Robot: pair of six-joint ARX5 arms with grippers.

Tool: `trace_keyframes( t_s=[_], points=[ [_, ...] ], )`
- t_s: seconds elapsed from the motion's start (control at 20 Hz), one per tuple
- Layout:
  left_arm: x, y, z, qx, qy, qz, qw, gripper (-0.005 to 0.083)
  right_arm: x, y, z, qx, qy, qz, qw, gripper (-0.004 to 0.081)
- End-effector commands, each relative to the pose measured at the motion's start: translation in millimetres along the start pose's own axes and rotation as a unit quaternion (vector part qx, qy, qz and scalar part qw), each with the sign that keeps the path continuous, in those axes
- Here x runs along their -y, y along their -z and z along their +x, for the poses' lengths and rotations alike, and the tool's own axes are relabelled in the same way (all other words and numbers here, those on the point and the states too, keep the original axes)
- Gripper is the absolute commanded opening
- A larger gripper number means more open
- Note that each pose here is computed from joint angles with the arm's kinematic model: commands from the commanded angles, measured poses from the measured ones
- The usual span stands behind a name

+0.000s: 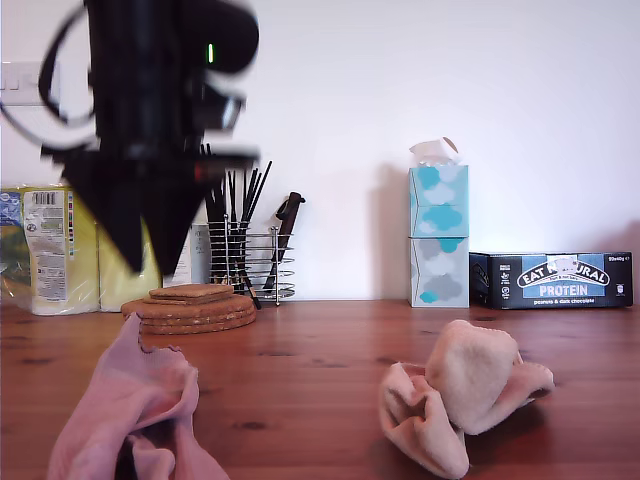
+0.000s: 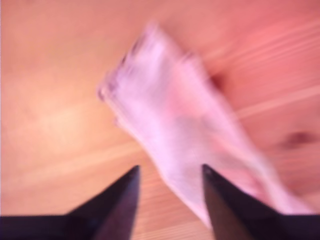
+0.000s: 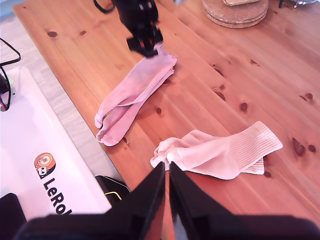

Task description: Pair up the socks based on colour and pattern, by placing each sock on top of its pair

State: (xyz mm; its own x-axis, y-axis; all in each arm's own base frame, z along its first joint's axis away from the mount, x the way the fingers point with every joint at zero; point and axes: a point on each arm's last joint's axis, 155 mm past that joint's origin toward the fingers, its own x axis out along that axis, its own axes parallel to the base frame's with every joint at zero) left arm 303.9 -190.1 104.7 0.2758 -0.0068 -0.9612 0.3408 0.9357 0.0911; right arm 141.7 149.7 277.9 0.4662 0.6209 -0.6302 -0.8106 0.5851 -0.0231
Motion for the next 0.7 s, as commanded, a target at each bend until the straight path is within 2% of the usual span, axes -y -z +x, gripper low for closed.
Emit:
trace_keyframes(
  t_s=[0.0,0.15,0.25,0.35,0.45,0.65],
  points=[
    [2.8,-1.9,4.5,0.017,0.007,0.021,1.000,-0.0019,-0.6,0.7,2.0,0.000,-0.002,-0.005,1.000,-0.0013],
    [23.4,-5.8,-1.1,0.087,0.072,0.066,0.991,-0.0020,1.2,-4.7,1.5,0.012,0.002,-0.017,1.000,-0.0013],
    [38.1,-4.5,-6.1,0.143,0.118,0.110,0.977,-0.0020,2.6,-10.2,-0.9,0.026,0.008,-0.020,0.999,-0.0013],
    [43.7,1.0,-9.2,0.183,0.155,0.129,0.962,-0.0020,2.9,-17.0,-6.1,0.046,0.014,-0.025,0.999,-0.0013],
    [41.6,16.3,1.4,0.177,0.182,0.129,0.958,-0.0020,0.4,-16.3,-12.9,0.056,0.015,-0.023,0.998,-0.0013],
    [22.6,33.2,26.5,0.147,0.177,0.125,0.965,-0.0020,-8.9,11.5,-19.5,0.017,0.005,0.010,1.000,-0.0013]
  ],
)
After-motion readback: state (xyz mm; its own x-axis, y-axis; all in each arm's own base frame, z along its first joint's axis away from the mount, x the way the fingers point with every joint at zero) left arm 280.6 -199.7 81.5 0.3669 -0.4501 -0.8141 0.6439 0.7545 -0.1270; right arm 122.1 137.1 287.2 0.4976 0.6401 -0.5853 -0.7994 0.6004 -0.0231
